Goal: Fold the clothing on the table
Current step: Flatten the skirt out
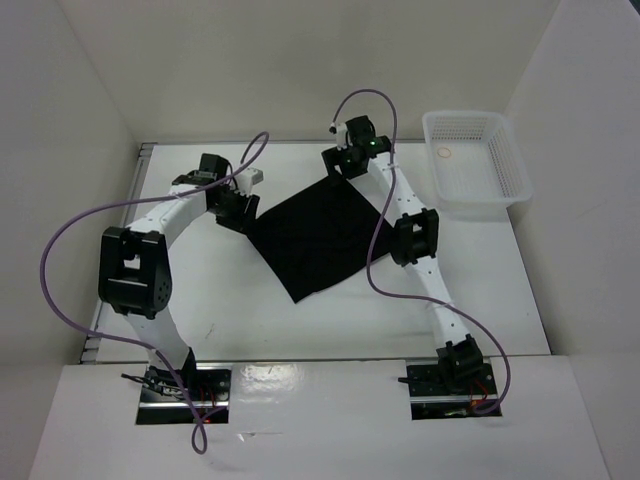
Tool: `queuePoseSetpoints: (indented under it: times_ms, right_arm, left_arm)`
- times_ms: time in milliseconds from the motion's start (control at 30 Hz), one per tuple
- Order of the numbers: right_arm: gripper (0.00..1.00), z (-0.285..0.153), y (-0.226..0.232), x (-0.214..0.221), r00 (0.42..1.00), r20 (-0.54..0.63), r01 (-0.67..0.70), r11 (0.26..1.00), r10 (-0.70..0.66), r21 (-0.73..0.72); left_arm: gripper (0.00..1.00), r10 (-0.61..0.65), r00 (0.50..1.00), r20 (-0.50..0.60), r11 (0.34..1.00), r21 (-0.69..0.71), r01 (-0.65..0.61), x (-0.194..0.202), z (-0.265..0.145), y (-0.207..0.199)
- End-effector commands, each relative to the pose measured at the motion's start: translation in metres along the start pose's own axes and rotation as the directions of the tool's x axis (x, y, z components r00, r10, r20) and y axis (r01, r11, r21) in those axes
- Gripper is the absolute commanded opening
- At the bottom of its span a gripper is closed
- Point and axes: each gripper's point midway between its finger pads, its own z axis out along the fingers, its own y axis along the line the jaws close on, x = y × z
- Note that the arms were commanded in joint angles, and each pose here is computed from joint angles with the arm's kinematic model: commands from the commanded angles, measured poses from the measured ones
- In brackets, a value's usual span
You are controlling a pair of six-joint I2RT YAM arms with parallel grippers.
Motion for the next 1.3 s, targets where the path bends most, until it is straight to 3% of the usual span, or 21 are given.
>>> queuePoseSetpoints:
  times_ms: [0,333,467,567,633,733,1000,1100,1200,1233,1267]
  right_arm:
    - [0.87,0.012,-0.003,-0.007,0.999,0.045,0.002,0.999,-0.004,0.032]
    - [0.65,0.021,0.033,0.005,0.997,-0.01,0.075,0.997,-0.074,0.013]
    - [0.51,0.019,0.058,0.005,0.992,-0.019,0.124,0.992,-0.124,-0.022]
    - [0.3,0.021,0.084,0.008,0.984,-0.026,0.173,0.984,-0.175,-0.051]
    - [0.22,0.023,0.098,0.008,0.979,-0.025,0.202,0.977,-0.204,-0.066]
    - [0.16,0.022,0.127,0.006,0.964,-0.009,0.263,0.96,-0.265,-0.094]
    - [0.16,0.013,0.211,-0.007,0.902,0.098,0.432,0.886,-0.421,-0.165]
    - [0.23,0.014,0.242,-0.004,0.879,0.132,0.475,0.858,-0.457,-0.194]
    - [0.42,0.014,0.261,-0.006,0.862,0.168,0.505,0.84,-0.478,-0.2]
    - [0.61,0.013,0.272,-0.006,0.855,0.181,0.517,0.831,-0.486,-0.207]
    - [0.72,0.008,0.272,-0.014,0.858,0.195,0.508,0.84,-0.475,-0.19]
  left_arm:
    - [0.58,-0.024,0.999,0.04,0.999,-0.024,0.025,-0.002,-0.015,0.011]
    - [0.58,-0.059,0.997,0.05,0.997,-0.04,0.061,0.003,-0.022,0.02]
    - [0.58,-0.07,0.997,0.046,0.997,-0.033,0.071,0.008,-0.023,0.02]
    - [0.58,-0.074,0.996,0.056,0.996,-0.04,0.076,0.009,-0.028,0.022]
    - [0.58,-0.077,0.996,0.048,0.996,-0.038,0.079,0.012,-0.027,0.021]
    - [0.58,-0.076,0.995,0.071,0.996,-0.038,0.079,0.009,-0.034,0.021]
    - [0.59,-0.081,0.994,0.08,0.996,-0.034,0.084,0.015,-0.043,0.017]
    - [0.59,-0.082,0.993,0.08,0.996,-0.025,0.084,0.017,-0.044,0.015]
    - [0.59,-0.077,0.993,0.091,0.996,-0.028,0.079,0.016,-0.048,0.013]
    - [0.59,-0.077,0.993,0.091,0.996,-0.028,0.079,0.016,-0.048,0.013]
    - [0.59,-0.077,0.993,0.091,0.996,-0.028,0.079,0.018,-0.049,0.012]
